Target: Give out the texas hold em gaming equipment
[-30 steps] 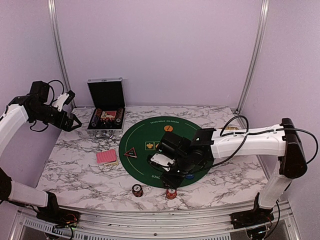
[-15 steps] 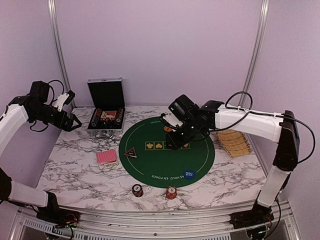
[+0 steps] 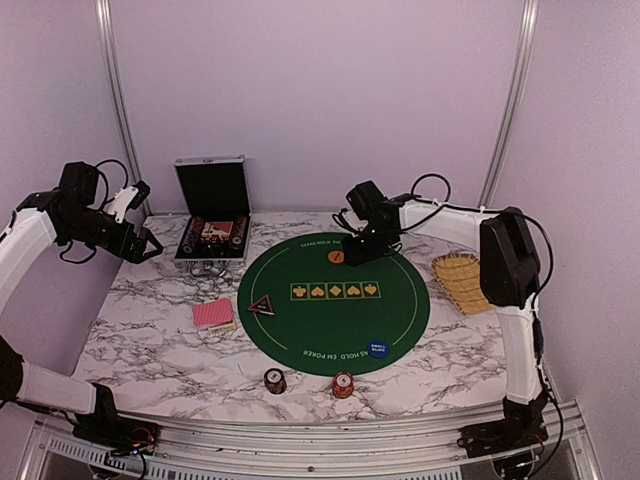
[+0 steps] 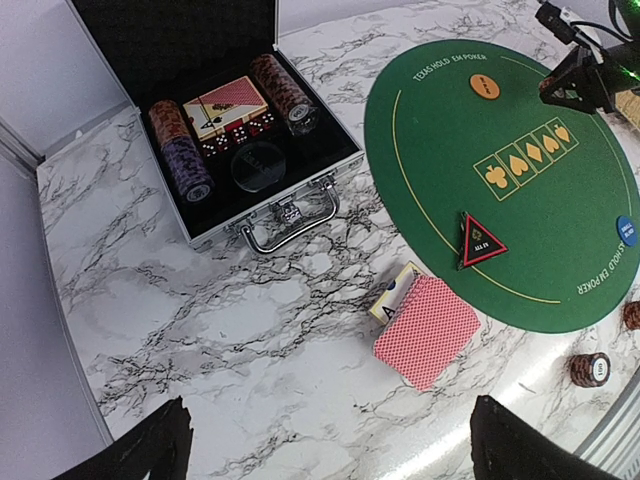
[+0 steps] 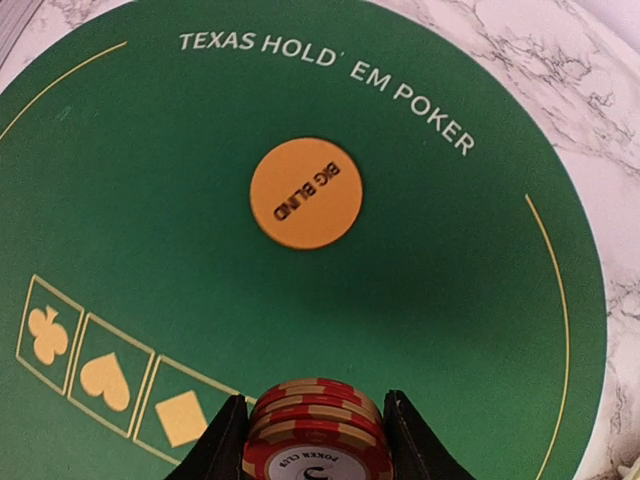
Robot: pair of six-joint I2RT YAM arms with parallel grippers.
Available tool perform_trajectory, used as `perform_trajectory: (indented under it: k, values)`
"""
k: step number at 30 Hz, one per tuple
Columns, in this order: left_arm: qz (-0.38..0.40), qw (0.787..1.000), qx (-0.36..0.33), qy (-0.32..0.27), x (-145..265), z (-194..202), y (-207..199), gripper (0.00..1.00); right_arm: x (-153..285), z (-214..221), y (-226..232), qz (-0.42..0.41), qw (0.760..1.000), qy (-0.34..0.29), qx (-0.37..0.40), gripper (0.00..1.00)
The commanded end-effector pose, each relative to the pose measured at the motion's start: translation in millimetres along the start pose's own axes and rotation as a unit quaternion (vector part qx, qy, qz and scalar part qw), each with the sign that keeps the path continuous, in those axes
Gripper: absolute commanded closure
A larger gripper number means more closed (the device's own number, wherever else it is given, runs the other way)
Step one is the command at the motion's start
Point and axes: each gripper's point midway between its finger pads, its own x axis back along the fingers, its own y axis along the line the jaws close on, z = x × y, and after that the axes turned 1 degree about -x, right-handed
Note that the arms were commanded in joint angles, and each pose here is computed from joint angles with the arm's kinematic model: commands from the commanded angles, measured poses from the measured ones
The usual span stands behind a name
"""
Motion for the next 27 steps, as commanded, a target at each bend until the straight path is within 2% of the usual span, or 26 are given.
perform_trajectory:
  k: [1,9,18,22,27]
  values:
    - [-0.002,1.0,-0.004,0.004,6,3,-3,0.01,-17,-26,-12,0.009,1.0,-0.027,-0.003,0.91]
    - [-0.007,1.0,-0.005,0.005,7,4,-1,0.01,-52,-22,-14,0.011,1.0,-0.012,-0.005,0.91]
    - [-0.011,1.0,-0.007,0.008,12,8,-3,0.01,-66,-12,-22,0.025,1.0,0.0,0.0,0.9]
    - [-0.009,1.0,-0.008,0.011,11,10,-4,0.01,-69,-11,-25,0.029,1.0,0.004,0.005,0.85]
    - [-0.003,1.0,-0.005,0.008,11,6,-5,0.01,-67,-10,-26,0.03,1.0,0.006,0.003,0.7]
